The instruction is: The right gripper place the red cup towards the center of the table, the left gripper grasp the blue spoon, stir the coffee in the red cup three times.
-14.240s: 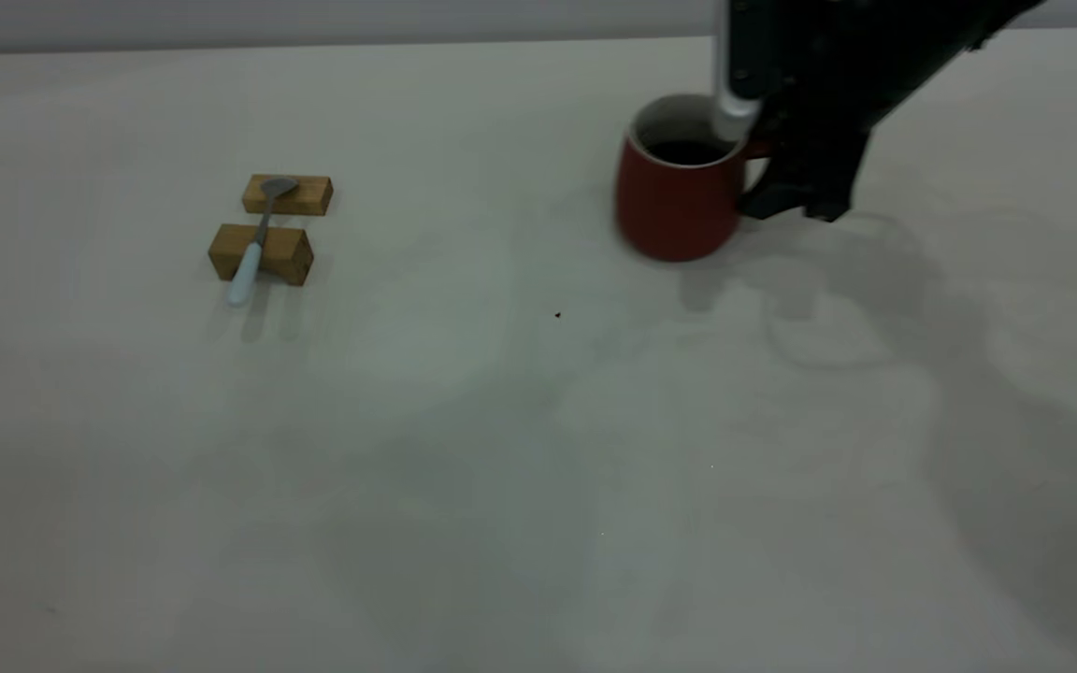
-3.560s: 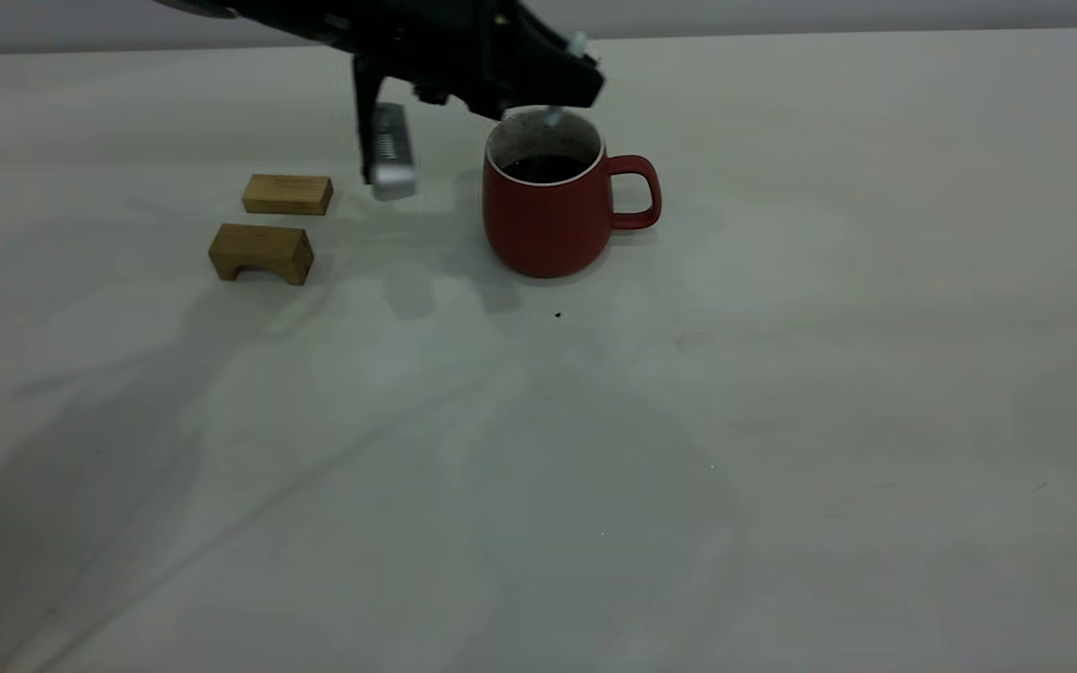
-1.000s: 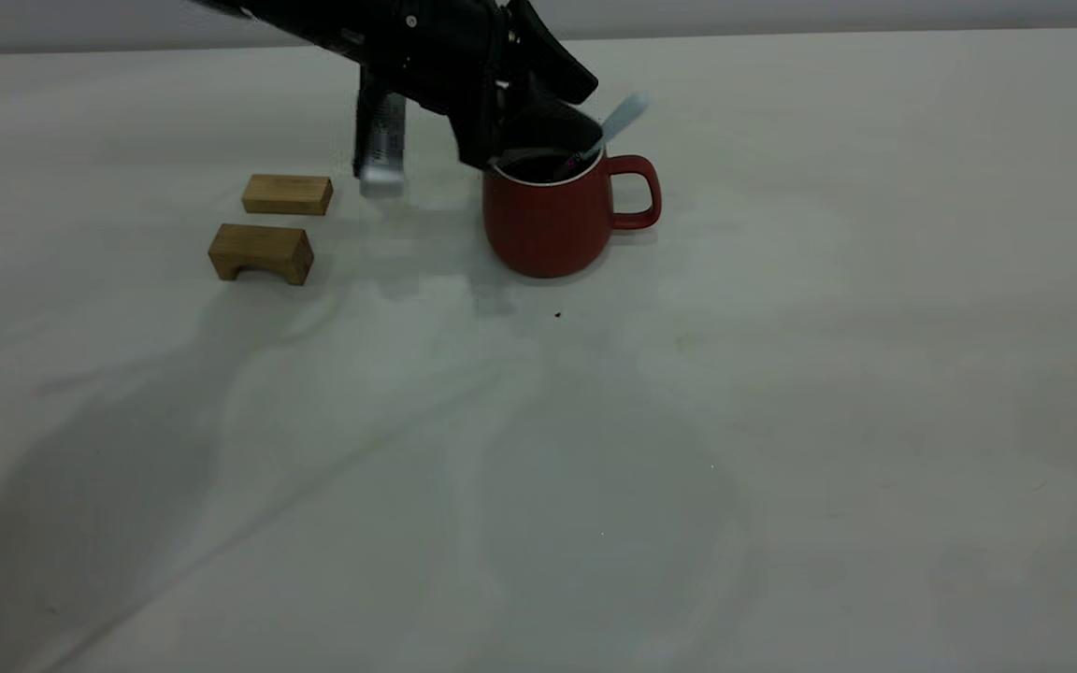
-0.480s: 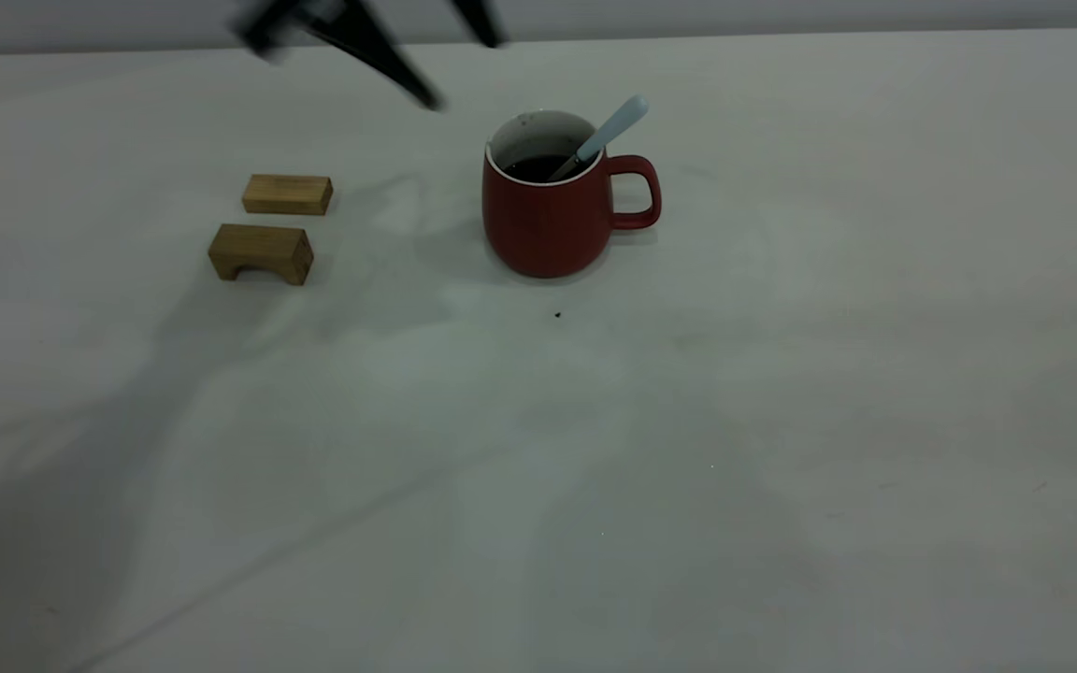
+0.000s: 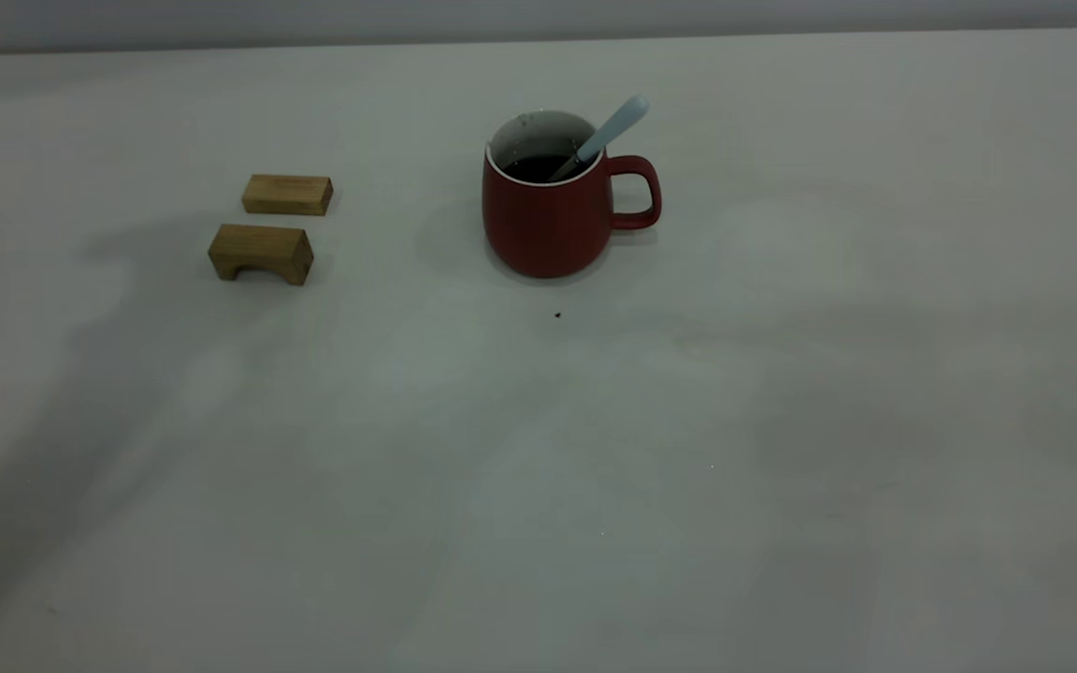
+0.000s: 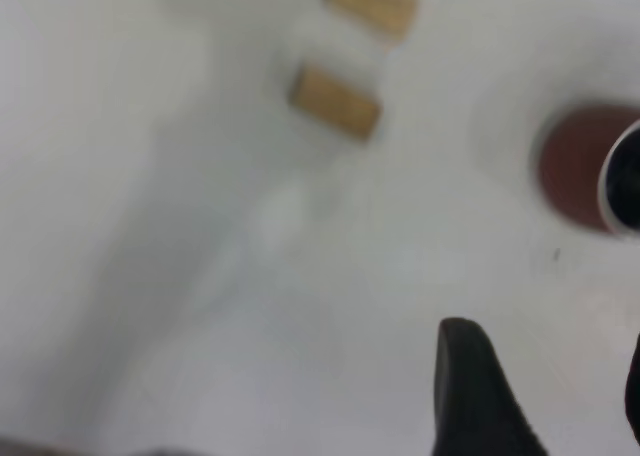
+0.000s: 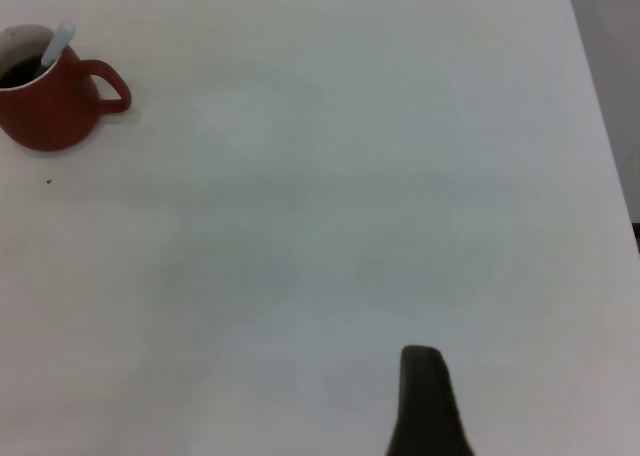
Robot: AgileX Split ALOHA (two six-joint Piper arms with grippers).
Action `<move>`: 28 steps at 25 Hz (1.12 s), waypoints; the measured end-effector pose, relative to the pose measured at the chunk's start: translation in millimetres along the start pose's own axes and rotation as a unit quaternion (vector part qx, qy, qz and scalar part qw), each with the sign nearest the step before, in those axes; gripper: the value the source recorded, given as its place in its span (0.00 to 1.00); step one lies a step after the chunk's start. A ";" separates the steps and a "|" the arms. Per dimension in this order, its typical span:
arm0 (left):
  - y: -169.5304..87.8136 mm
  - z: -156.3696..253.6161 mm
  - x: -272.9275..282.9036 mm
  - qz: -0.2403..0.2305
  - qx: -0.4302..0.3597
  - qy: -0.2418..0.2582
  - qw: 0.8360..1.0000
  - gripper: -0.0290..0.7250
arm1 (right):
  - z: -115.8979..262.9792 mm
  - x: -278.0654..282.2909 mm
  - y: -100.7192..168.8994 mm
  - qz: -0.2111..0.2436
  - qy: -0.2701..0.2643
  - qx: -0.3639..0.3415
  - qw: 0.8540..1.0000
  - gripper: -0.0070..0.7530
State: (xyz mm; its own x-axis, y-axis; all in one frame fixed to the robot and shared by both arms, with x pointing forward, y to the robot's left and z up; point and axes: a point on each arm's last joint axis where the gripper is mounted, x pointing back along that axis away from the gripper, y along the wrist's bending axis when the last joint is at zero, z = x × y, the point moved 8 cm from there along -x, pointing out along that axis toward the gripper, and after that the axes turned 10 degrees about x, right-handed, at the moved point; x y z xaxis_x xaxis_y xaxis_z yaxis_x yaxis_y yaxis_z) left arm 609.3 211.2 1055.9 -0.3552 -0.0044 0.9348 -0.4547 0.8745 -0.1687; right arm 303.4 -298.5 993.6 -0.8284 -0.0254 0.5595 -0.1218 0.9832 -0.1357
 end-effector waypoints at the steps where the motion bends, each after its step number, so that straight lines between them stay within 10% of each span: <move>1: 6.0 -4.1 19.7 0.006 -0.020 -0.028 0.999 0.62 | 0.0 0.0 0.0 0.000 0.000 0.000 1.000 0.76; 14: 103.7 103.1 133.8 0.103 -0.310 -0.136 0.935 0.61 | 0.0 0.0 0.0 0.000 0.000 0.000 1.000 0.76; 28: 224.9 221.3 50.6 0.066 -0.201 -0.185 0.960 0.61 | 0.0 0.0 0.0 0.000 0.000 0.000 1.000 0.76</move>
State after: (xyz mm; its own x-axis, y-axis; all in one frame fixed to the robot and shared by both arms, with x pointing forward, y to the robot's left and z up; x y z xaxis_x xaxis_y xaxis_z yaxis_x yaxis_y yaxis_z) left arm 308.3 300.4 996.0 -0.6882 0.0125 0.7254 -0.0596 0.9955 -0.0737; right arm 303.4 -298.5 993.6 -0.8284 -0.0254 0.5595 -0.1218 0.9832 -0.1357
